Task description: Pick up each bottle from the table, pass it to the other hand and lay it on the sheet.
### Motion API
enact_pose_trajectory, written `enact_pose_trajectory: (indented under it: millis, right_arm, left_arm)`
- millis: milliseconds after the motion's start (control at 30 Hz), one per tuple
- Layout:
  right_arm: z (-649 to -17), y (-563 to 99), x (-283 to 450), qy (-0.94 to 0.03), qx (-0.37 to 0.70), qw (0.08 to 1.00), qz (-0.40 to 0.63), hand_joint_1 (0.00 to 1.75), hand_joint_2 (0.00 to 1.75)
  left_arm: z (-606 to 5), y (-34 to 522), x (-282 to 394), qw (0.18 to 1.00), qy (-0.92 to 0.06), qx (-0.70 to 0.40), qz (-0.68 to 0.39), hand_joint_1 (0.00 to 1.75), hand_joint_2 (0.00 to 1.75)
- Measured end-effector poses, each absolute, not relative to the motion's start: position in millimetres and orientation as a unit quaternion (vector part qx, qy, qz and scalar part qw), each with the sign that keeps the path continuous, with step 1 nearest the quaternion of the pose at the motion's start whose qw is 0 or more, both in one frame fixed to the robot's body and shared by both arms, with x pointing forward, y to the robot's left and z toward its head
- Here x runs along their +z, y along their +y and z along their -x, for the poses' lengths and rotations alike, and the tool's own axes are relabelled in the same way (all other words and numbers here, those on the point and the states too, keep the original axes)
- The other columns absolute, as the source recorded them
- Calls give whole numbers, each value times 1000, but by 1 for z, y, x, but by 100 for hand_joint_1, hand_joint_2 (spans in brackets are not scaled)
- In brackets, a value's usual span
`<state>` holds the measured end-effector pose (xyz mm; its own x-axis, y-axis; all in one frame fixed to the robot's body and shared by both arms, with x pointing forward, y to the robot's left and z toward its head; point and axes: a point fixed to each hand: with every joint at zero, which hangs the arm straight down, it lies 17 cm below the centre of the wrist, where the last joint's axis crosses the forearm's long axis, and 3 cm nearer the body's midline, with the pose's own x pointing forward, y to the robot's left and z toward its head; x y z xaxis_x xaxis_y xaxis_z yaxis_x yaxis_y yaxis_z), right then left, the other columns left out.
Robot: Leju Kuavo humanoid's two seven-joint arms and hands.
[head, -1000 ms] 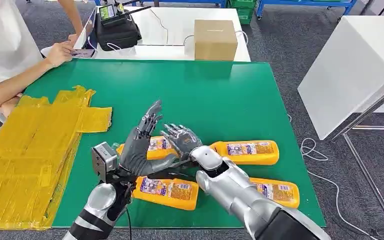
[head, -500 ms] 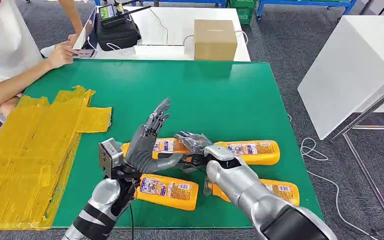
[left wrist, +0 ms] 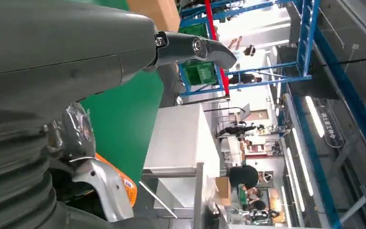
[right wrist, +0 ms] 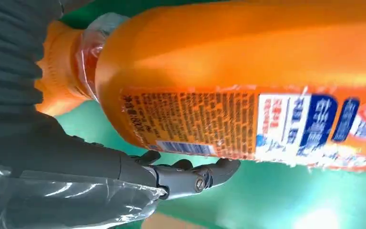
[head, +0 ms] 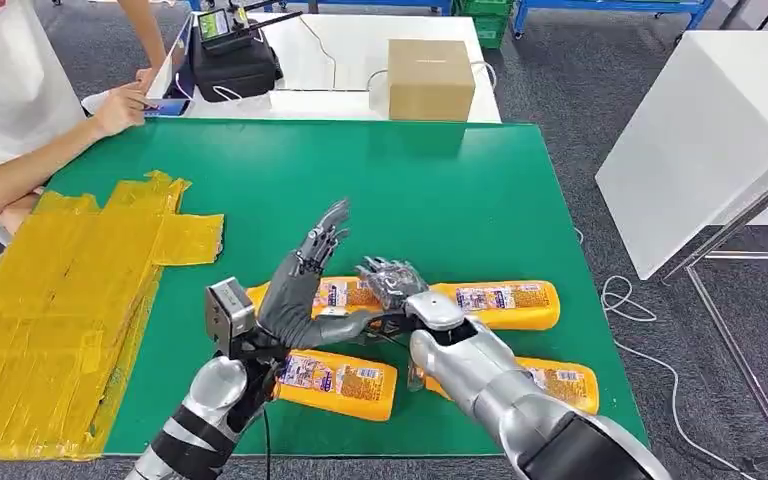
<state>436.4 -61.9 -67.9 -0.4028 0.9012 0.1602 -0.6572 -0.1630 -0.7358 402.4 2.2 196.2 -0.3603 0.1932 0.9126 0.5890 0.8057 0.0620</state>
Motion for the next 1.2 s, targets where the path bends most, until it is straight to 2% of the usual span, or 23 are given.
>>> enact_pose_trajectory:
  millis: [67,100,133,167,200,267,300,333,367,433,567,600,1200]
  right_arm:
    - [-438,-62,-68,-380,753,508,177,0,175]
    - [-438,-62,-68,-378,757,499,186,7,175]
    - [-438,-62,-68,-379,760,493,191,26,175]
    - [-438,-61,-68,-380,763,484,197,54,175]
    - [-438,-60,-67,-380,766,478,202,65,175]
    - [-438,-58,-67,-382,770,467,208,122,175]
    - [-438,-57,-67,-381,772,463,210,131,175]
    - [-437,-57,-68,-380,774,460,211,131,175]
    - [-437,-56,-67,-381,775,458,212,147,175]
    - [-436,-56,-68,-381,776,456,212,162,175]
    - [-436,-54,-67,-382,777,453,212,162,175]
    - [-436,-54,-67,-382,777,453,212,175,175]
    - [-437,-54,-67,-382,770,462,215,175,175]
  left_arm:
    - [-403,3,195,511,-801,-193,243,0,175]
    - [-403,3,195,512,-801,-193,242,0,175]
    - [-403,3,194,513,-801,-193,242,0,175]
    - [-403,3,194,513,-801,-192,242,0,175]
    - [-403,3,194,513,-801,-192,242,0,175]
    - [-403,3,194,513,-801,-191,242,0,175]
    - [-403,3,194,513,-801,-191,242,0,175]
    - [-403,3,194,513,-801,-191,242,0,175]
    - [-403,3,194,513,-801,-191,242,0,175]
    - [-403,3,194,513,-801,-191,242,0,175]
    - [-403,3,194,513,-801,-191,242,0,175]
    - [-403,3,194,513,-801,-191,242,0,175]
    - [-404,4,194,514,-801,-190,240,0,175]
